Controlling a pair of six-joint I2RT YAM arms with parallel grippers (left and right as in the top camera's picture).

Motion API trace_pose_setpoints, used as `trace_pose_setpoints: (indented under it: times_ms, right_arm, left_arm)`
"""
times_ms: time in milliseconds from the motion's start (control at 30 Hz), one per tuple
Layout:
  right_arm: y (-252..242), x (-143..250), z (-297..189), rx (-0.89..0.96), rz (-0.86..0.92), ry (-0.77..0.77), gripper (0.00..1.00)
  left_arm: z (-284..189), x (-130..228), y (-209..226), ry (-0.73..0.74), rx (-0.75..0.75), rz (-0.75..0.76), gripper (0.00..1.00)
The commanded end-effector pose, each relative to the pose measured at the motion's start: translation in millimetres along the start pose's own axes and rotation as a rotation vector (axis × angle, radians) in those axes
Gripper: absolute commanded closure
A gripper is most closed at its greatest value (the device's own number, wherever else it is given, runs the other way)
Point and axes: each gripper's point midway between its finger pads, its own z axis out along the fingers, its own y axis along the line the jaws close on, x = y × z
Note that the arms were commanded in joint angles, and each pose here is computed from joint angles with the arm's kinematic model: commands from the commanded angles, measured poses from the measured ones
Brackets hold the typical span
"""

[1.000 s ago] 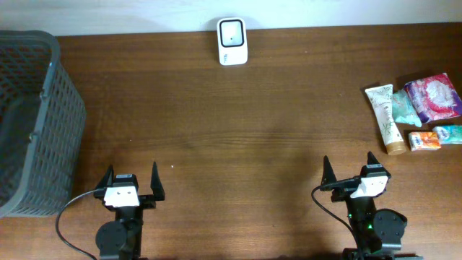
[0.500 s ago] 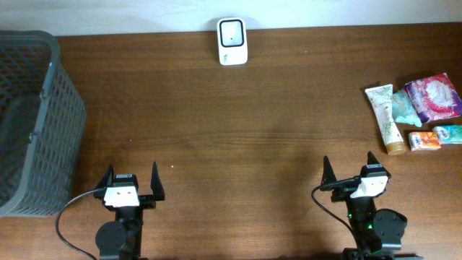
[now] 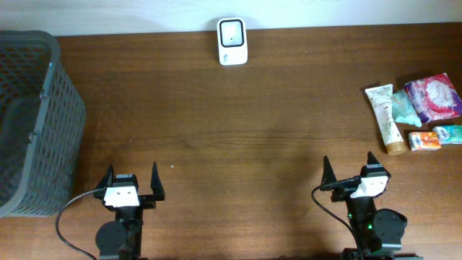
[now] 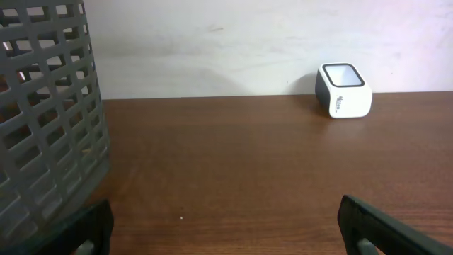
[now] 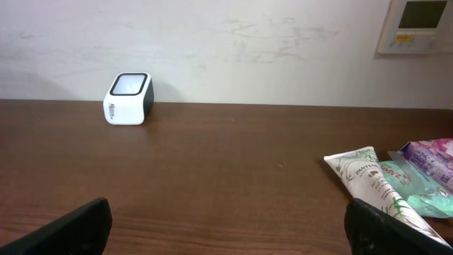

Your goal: Scan the item barcode

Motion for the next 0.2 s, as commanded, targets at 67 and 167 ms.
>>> trace_pose_setpoints:
  times_ms: [67,167]
  right_arm:
    - [0.8,3.1,0.3,-0.001,0.004,0.003,0.01]
    - [0.8,3.1,0.3,-0.001,0.004,0.003,0.01]
  left_arm:
    - [-0.2,0.8,-0.4,-0.004,0.005,0.018,0.01]
    - [-0.2,0.8,-0.4,-0.004,0.005,0.018,0.01]
